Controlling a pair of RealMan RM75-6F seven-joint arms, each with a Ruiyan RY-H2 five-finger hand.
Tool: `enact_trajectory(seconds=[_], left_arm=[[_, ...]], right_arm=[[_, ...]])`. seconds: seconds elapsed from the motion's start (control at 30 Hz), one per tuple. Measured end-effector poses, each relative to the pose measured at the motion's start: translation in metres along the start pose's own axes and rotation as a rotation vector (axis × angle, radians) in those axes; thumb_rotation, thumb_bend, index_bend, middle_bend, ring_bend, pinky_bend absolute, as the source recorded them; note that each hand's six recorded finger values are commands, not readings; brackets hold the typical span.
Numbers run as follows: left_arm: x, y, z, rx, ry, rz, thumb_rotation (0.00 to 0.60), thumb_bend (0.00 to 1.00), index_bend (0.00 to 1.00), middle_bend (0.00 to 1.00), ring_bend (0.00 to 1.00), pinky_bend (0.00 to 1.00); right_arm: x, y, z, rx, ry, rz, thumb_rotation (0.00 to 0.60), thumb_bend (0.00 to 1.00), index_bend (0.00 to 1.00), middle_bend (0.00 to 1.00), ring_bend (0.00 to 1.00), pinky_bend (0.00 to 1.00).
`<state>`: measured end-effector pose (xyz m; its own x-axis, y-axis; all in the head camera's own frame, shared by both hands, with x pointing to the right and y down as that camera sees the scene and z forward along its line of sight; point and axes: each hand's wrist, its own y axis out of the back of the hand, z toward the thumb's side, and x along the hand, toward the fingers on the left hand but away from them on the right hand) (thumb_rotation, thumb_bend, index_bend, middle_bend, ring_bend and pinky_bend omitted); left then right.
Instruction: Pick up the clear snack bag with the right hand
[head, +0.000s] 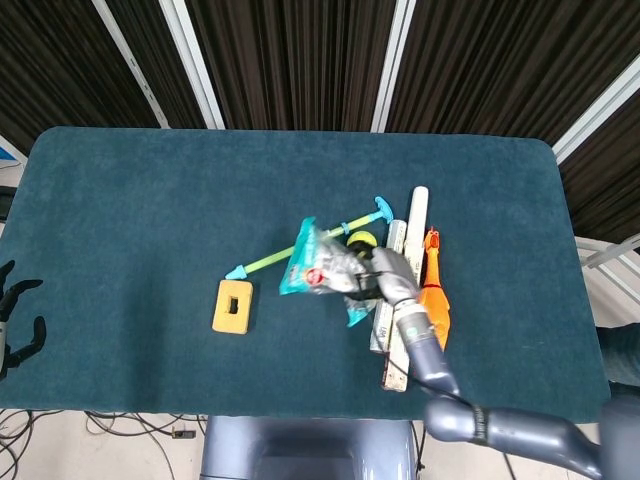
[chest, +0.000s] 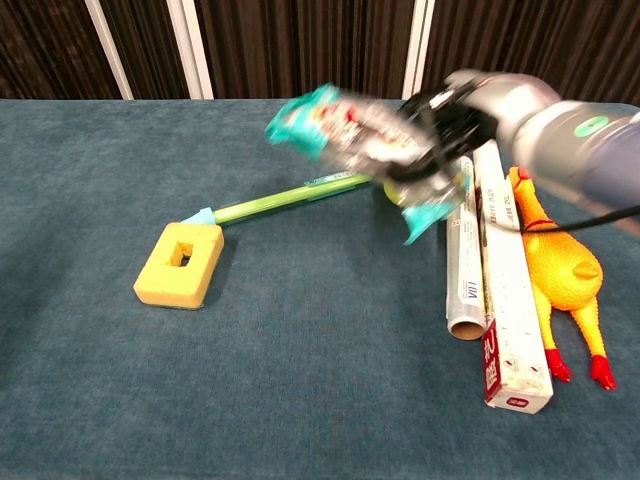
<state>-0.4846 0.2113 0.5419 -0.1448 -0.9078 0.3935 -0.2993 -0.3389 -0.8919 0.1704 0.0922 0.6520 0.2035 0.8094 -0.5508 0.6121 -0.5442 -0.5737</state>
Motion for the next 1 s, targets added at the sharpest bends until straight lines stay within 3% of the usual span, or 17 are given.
enact_trajectory(seconds=[0.2,0.4,0.6,0.73,1.0], left_arm=[[-0.001,-0.001,0.0,-0.004,0.004,0.004,0.6,0.51,0.23,0.0,0.0,0.0],[-0.002,-0.002,0.001,0.003,0.0,0.008,0.6,0.51,0.23,0.0,0.0,0.0],[-0.002,-0.001,0.001,0.003,0.0,0.011,0.6,0.51,0.23,0.0,0.0,0.0],[-0.002,0.0,0.001,0.003,0.001,0.012,0.6,0.51,0.23,0.0,0.0,0.0],[-0.001,0.0,0.001,0.002,0.0,0.013,0.6,0.51,0.23,0.0,0.0,0.0]], right_arm=[[0.025,0.08,-0.016,-0.164,0.02,-0.097,0.6,0.51,0.69,0.66,0.64,0.3],[0.06,0.135,-0.026,-0.363,0.098,-0.177,0.6,0.51,0.69,0.66,0.64,0.3],[0.097,0.176,-0.028,-0.39,0.201,-0.224,0.6,0.51,0.69,0.65,0.63,0.29],[0.108,0.186,-0.028,-0.402,0.235,-0.243,0.6,0.51,0.69,0.65,0.63,0.29],[0.108,0.183,-0.026,-0.398,0.242,-0.227,0.6,0.51,0.69,0.65,0.63,0.29]])
